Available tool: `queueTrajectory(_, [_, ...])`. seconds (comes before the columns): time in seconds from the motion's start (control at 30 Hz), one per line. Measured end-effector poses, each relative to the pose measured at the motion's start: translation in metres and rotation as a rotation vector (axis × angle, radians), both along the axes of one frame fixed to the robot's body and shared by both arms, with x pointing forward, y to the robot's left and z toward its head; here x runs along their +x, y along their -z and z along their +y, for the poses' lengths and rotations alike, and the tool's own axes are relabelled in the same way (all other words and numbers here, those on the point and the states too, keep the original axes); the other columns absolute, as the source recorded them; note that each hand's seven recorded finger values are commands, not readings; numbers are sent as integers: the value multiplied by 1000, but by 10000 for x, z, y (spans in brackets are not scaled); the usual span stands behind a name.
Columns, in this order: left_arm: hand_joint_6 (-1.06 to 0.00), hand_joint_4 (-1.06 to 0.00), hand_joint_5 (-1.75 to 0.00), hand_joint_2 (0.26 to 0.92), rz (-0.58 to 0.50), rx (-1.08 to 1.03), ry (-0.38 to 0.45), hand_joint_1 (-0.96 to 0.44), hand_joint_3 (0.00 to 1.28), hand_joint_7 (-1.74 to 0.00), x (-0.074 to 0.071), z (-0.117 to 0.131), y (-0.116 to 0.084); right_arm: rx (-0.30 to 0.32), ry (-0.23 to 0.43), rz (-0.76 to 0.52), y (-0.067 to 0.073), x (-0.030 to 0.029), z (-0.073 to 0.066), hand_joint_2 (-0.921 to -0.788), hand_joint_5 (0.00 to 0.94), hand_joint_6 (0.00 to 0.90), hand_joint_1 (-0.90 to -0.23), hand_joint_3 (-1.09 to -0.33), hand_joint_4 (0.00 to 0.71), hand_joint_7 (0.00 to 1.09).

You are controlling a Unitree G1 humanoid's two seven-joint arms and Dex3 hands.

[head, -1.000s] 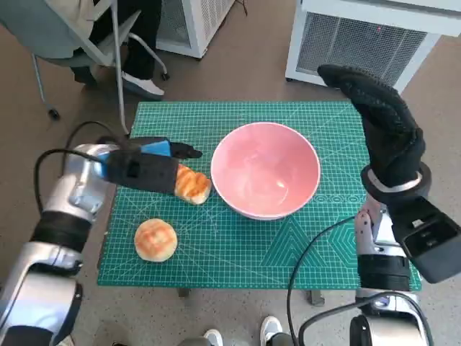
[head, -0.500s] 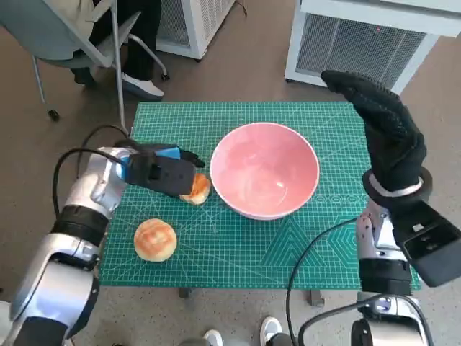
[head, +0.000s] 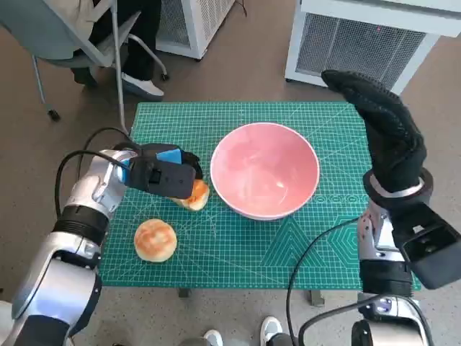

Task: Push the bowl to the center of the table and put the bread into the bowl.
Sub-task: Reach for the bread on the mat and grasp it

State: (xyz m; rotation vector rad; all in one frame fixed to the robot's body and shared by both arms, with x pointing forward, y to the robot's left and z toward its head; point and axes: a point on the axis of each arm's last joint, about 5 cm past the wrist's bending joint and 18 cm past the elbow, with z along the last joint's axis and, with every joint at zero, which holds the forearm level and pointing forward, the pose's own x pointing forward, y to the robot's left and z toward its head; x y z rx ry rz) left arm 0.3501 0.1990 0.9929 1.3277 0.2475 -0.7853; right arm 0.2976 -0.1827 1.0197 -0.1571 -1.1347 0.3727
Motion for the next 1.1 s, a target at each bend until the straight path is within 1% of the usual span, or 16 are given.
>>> queueTrajectory(0.07, [-640,-635,-1173,920,4,-3,-2,-1,86,-1191,-2,22,-8,2,2,2,7,-3,-2,-921,0,162,-616,-730,277,414])
queueTrajectory(0.13, [-639,-641,-1170,920,9,-7,-7,0,83,-1193,-4,51,-19,3,3,5,14,-5,-4,-921,4,141,-617,-730,273,453])
queueTrajectory(0.23, [-641,-643,-1169,920,12,-21,-24,1,82,-1194,-8,112,-48,4,3,8,25,-9,-7,-921,5,130,-617,-731,270,474])
queueTrajectory(0.43, [-641,-645,-1151,920,-35,-59,-54,1,81,-1209,-20,250,-194,16,-1,17,43,-12,-10,-921,5,121,-616,-731,269,491])
queueTrajectory(0.53, [-640,-645,-1128,920,-94,-88,-52,1,83,-1231,-30,298,-331,26,-5,22,55,-14,-13,-921,4,118,-615,-731,269,496])
queueTrajectory(0.67, [-644,-650,-1112,920,-200,-133,-29,1,79,-1237,-57,323,-562,31,-7,27,66,-17,-14,-921,4,115,-615,-731,268,501])
queueTrajectory(0.8, [-645,-655,-1101,920,-328,-183,21,1,77,-1241,-113,293,-819,31,-11,31,68,-18,-9,-921,1,110,-612,-730,264,505])
queueTrajectory(0.93, [-641,-663,-1094,920,-451,-240,77,1,75,-1243,-203,223,-1059,29,-17,28,61,-24,-6,-921,0,104,-610,-731,262,507])
queueTrajectory(1.1, [-640,-667,-1086,920,-552,-295,138,1,74,-1247,-306,110,-1240,29,-20,21,49,-38,-7,-921,0,97,-610,-732,262,509])
